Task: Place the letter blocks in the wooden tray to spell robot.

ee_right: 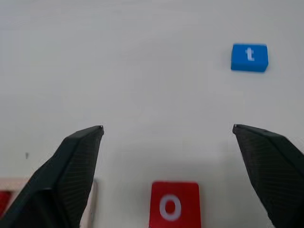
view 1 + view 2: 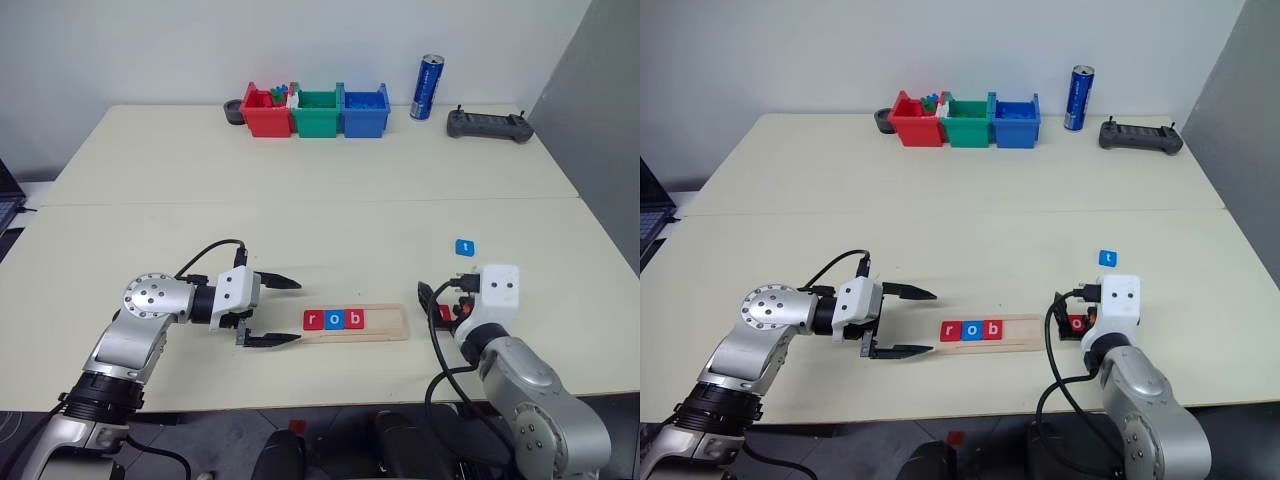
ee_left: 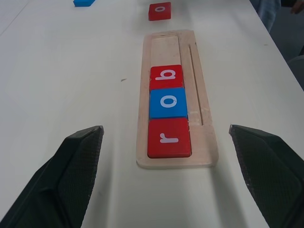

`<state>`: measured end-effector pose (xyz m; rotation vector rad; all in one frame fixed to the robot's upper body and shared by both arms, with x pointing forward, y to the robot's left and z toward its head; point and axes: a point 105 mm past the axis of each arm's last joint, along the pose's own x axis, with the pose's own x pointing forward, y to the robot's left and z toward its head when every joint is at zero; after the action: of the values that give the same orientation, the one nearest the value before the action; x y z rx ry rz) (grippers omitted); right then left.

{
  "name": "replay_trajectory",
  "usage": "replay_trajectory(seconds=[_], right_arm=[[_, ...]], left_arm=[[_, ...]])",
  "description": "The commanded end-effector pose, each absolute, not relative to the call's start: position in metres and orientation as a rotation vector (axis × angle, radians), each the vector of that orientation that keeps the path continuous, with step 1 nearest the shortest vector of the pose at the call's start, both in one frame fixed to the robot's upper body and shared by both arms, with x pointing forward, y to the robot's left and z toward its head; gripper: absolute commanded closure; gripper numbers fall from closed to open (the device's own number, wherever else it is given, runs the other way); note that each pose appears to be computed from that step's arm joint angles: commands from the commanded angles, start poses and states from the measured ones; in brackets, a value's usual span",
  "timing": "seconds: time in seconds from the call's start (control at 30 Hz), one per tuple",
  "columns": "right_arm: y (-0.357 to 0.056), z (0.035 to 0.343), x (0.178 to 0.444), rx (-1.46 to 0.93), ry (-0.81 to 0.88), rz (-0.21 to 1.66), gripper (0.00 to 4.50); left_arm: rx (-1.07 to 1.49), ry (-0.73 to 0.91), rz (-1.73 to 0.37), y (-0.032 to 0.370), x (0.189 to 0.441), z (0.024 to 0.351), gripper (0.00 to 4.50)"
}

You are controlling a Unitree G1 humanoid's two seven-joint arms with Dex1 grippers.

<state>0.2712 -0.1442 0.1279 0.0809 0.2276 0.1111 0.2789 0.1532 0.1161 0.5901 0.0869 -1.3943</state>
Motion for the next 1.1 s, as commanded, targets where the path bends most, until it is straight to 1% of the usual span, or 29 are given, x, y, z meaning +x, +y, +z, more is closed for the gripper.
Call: replay_trajectory(seconds=[0.03,0.1,0.17,0.23,0.3,0.43,0.63,0.87,0.97,1.1], right_arm=[[-0.148,0.157,0.277,0.007,0.115,0.221,0.04],[-0.145,0.153,0.276,-0.076,0.148,0.384,0.04],[-0.144,0.148,0.27,-0.21,0.188,0.56,0.04],[-0.146,0.146,0.267,-0.285,0.206,0.685,0.04],[-0.151,0.145,0.268,-0.332,0.221,0.759,0.04],[-0.162,0.129,0.266,-0.392,0.34,0.899,0.04],[-0.174,0.108,0.28,-0.481,0.429,0.979,0.04],[-0.177,0.099,0.288,-0.521,0.48,1.049,0.04],[-0.175,0.098,0.289,-0.519,0.479,1.059,0.6],[-0.174,0.097,0.289,-0.528,0.477,1.07,2.08]], left_arm=[[0.612,0.053,-1.37,0.156,0.28,0.122,0.0],[0.613,0.052,-1.368,0.156,0.28,0.121,0.0],[0.615,0.05,-1.366,0.155,0.28,0.121,0.0],[0.615,0.048,-1.365,0.155,0.28,0.12,0.0],[0.616,0.047,-1.366,0.153,0.278,0.121,0.0],[0.62,0.043,-1.368,0.15,0.278,0.123,0.0],[0.625,0.04,-1.365,0.148,0.279,0.128,0.0],[0.628,0.043,-1.361,0.148,0.28,0.129,0.0],[0.629,0.045,-1.358,0.15,0.279,0.128,0.0],[0.628,0.048,-1.356,0.152,0.278,0.127,0.0]])
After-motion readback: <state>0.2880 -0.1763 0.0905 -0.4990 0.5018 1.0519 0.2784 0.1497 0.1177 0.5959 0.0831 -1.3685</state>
